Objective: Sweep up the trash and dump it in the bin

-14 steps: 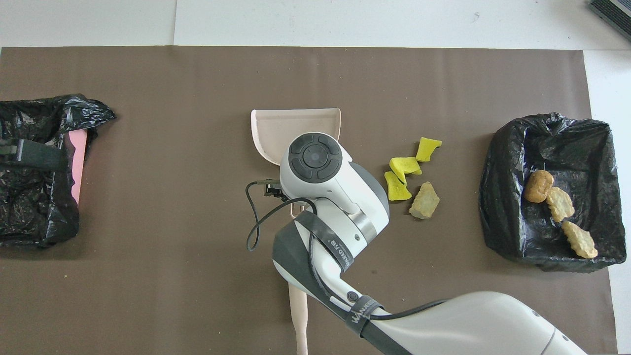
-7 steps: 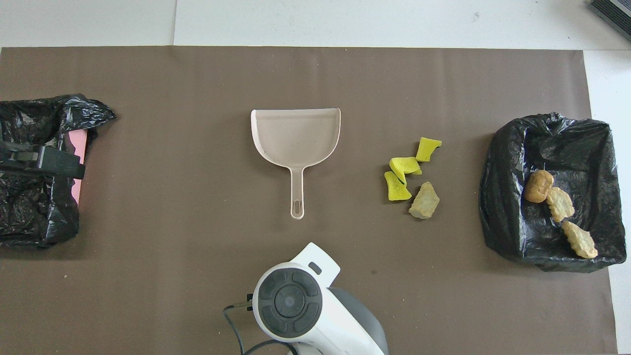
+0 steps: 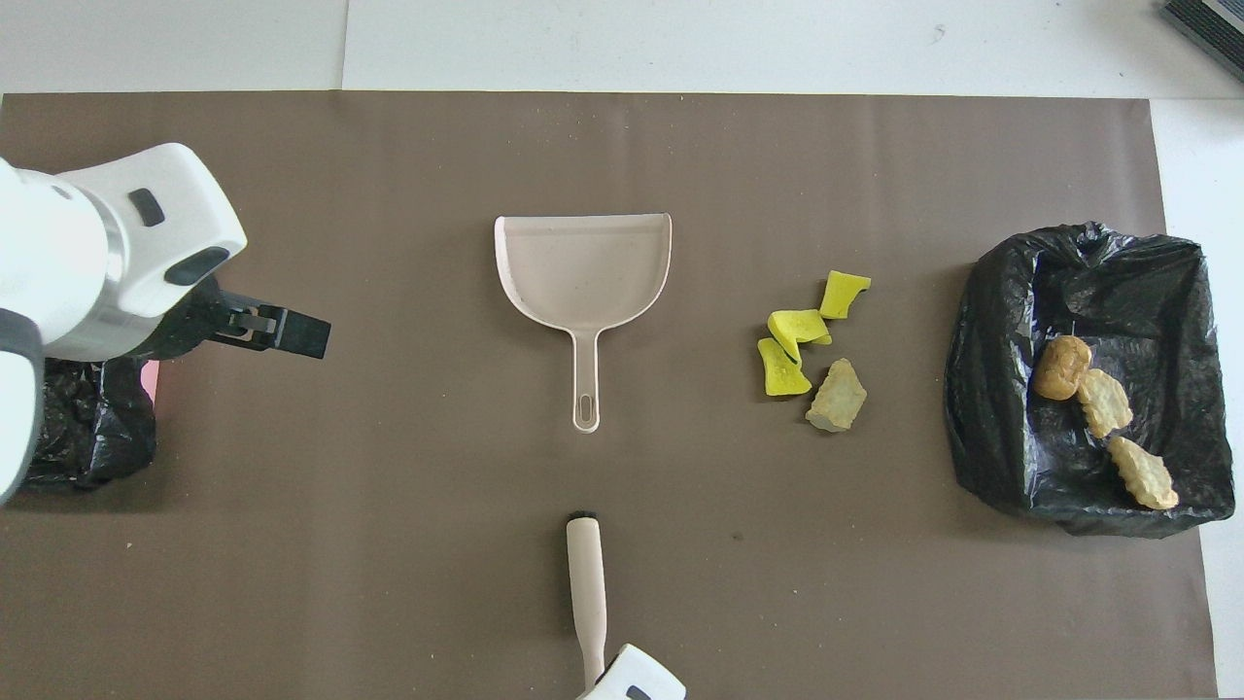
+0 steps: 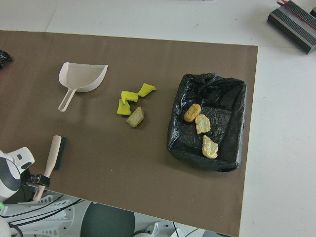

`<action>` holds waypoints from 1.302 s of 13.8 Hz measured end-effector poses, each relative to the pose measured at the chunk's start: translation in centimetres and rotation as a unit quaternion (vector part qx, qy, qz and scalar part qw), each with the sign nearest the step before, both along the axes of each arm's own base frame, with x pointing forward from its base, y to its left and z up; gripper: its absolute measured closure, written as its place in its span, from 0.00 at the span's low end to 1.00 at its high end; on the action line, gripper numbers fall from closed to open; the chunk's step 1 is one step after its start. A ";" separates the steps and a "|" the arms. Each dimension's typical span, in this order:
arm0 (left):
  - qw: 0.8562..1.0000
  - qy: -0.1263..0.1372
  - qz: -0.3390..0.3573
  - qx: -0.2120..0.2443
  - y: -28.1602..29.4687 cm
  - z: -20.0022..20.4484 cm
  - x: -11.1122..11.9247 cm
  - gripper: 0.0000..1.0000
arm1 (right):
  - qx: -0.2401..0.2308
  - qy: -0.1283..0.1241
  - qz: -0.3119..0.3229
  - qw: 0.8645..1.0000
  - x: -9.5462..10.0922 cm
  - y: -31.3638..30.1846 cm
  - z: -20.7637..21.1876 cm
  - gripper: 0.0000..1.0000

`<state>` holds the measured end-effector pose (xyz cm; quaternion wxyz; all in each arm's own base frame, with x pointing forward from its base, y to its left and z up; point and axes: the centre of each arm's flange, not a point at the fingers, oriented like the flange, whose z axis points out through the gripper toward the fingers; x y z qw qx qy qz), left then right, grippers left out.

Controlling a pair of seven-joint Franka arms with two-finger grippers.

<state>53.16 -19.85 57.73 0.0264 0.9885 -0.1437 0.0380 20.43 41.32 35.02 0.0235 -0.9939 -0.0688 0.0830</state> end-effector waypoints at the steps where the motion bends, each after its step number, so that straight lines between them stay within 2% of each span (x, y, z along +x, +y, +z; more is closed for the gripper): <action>1: 1.000 -0.003 0.005 -0.003 -1.7 -1.7 -0.1 0.00 | 0.001 0.000 -0.001 1.000 0.1 0.0 -0.2 0.00; 5: 1.000 0.008 0.023 -0.006 -9.4 -9.1 -0.5 0.00 | -0.003 0.007 0.002 1.000 -0.1 0.3 -1.5 0.00; 6: 0.999 0.008 0.033 -0.006 -11.4 -11.3 -0.5 0.00 | -0.005 0.010 0.003 1.000 -0.2 0.3 -1.8 0.07; 7: 0.999 0.008 0.047 -0.007 -13.3 -13.3 -0.6 0.00 | -0.005 0.011 0.004 1.000 -0.2 0.4 -1.9 0.07; 9: 0.998 0.009 0.068 -0.011 -16.1 -16.8 -0.9 0.00 | -0.005 0.011 0.004 1.000 -0.3 0.4 -1.9 0.28; 12: 0.997 0.005 0.075 -0.017 -17.6 -19.3 -1.1 0.00 | -0.006 0.012 0.004 1.000 -0.2 0.4 -2.0 0.67; 13: 0.997 0.003 0.080 -0.020 -17.5 -19.5 -1.1 0.00 | -0.006 0.013 0.004 1.000 -0.2 0.5 -2.0 0.73; 16: 0.996 0.002 0.084 -0.022 -17.7 -20.3 -1.4 0.00 | -0.019 0.022 0.009 1.000 -0.2 0.3 -1.7 0.73; 18: 0.996 0.001 0.082 -0.023 -18.5 -21.4 -1.8 0.00 | -0.036 0.029 0.006 0.999 0.5 -0.7 0.1 0.73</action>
